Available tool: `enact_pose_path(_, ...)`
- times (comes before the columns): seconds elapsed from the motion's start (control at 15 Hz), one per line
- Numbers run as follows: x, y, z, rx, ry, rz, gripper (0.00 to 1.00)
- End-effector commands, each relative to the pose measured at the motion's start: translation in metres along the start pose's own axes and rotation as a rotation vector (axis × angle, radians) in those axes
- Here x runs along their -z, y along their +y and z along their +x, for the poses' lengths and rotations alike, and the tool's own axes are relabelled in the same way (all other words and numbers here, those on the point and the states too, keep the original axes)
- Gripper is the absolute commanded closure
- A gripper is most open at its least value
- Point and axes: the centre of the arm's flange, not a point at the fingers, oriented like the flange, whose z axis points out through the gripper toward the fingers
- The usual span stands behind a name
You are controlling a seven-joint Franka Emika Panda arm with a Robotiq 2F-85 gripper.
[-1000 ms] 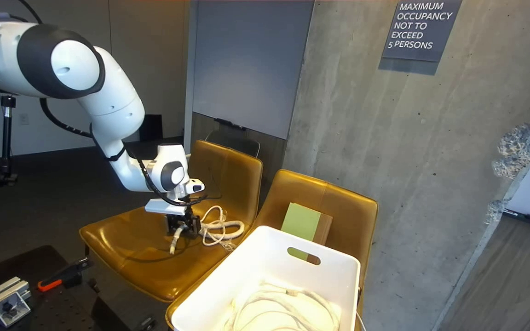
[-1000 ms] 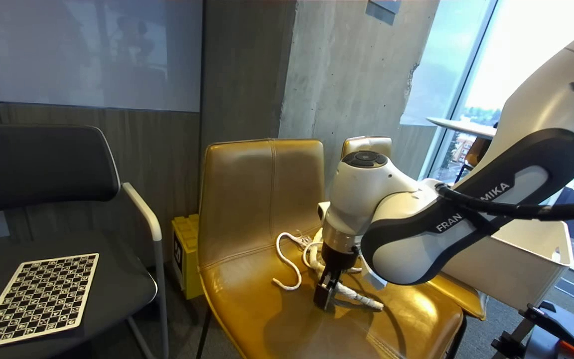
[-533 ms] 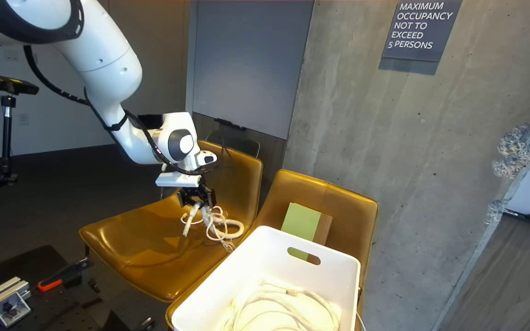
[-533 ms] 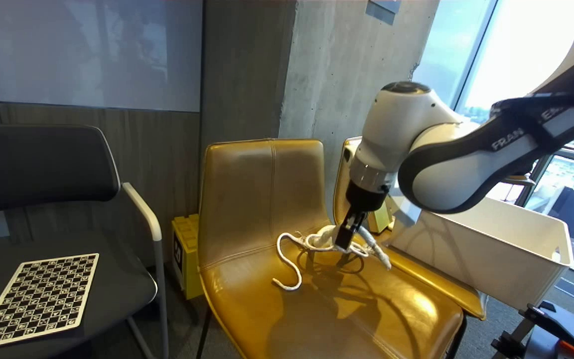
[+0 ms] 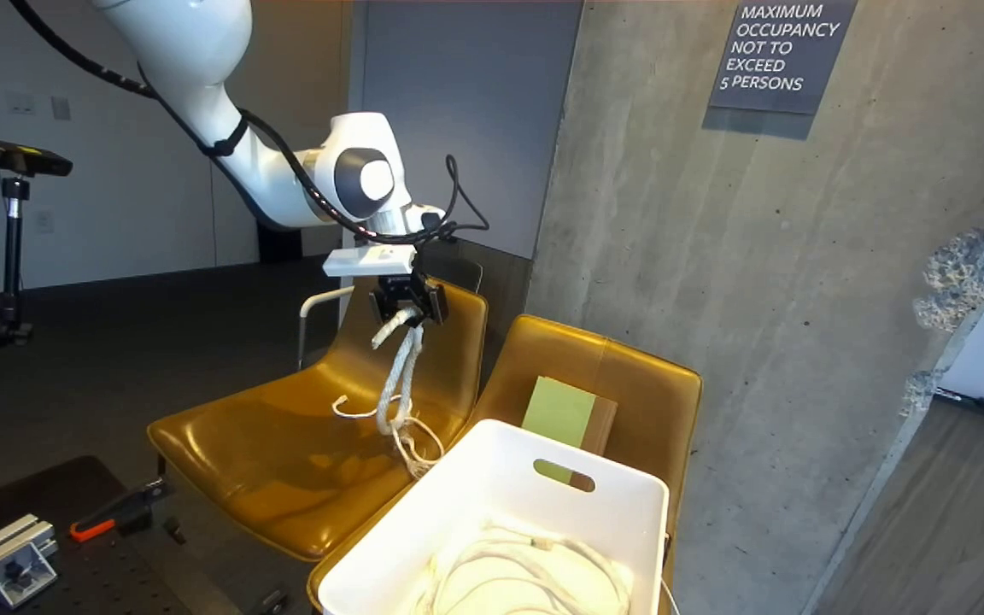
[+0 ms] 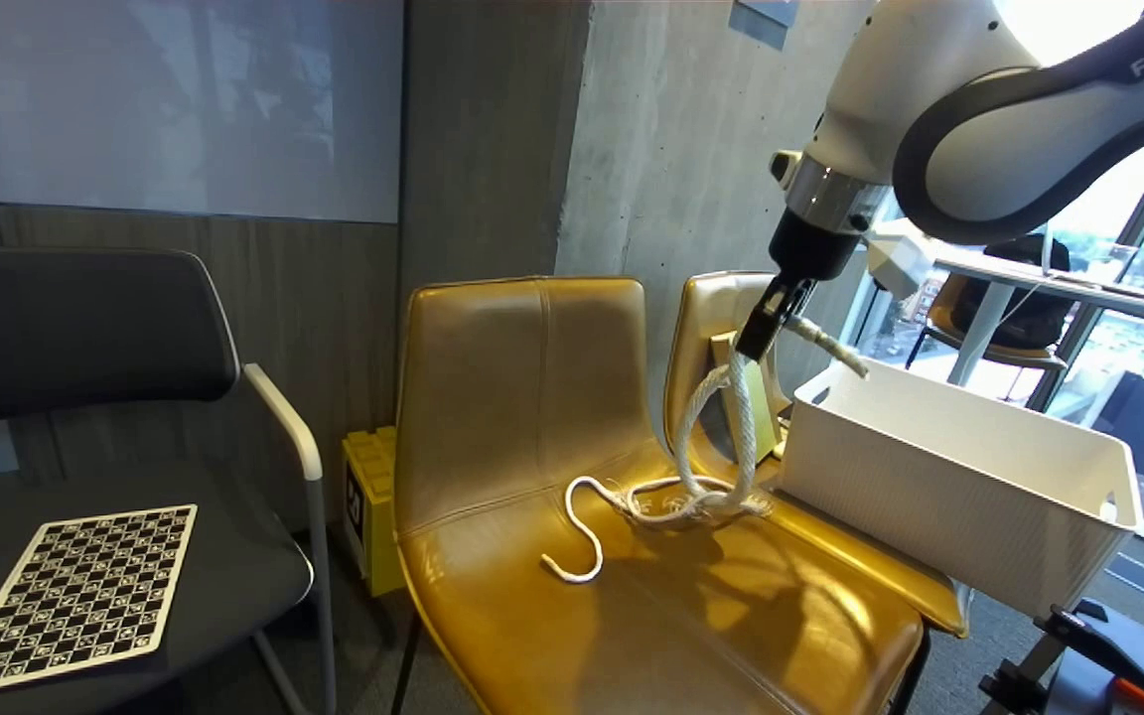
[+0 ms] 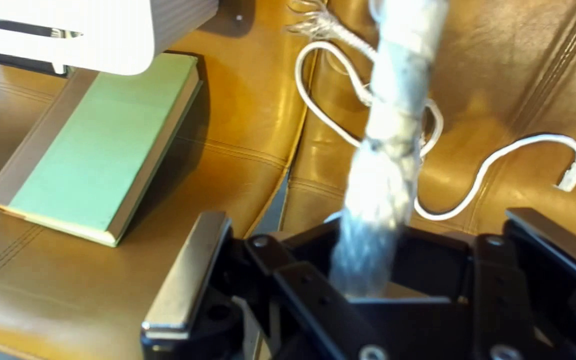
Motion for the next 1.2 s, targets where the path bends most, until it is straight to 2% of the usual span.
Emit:
enact_pose_path(0.0, 0.048, 0.026, 0.0, -0.004, 0.034, 0.001, 1.0)
enact_pose_path(0.27, 0.102, 0.065, 0.011, -0.036, 0.103, -0.006, 1.0)
enact_pose_path(0.8, 0.201, 0.198, 0.017, -0.166, 0.203, -0.029, 1.0)
enact_pose_path(1.0, 0.215, 0.225, 0.012, -0.19, 0.217, -0.046, 1.0)
enact_pose_path(1.13, 0.207, 0.239, 0.008, -0.2, 0.212, -0.069, 1.0)
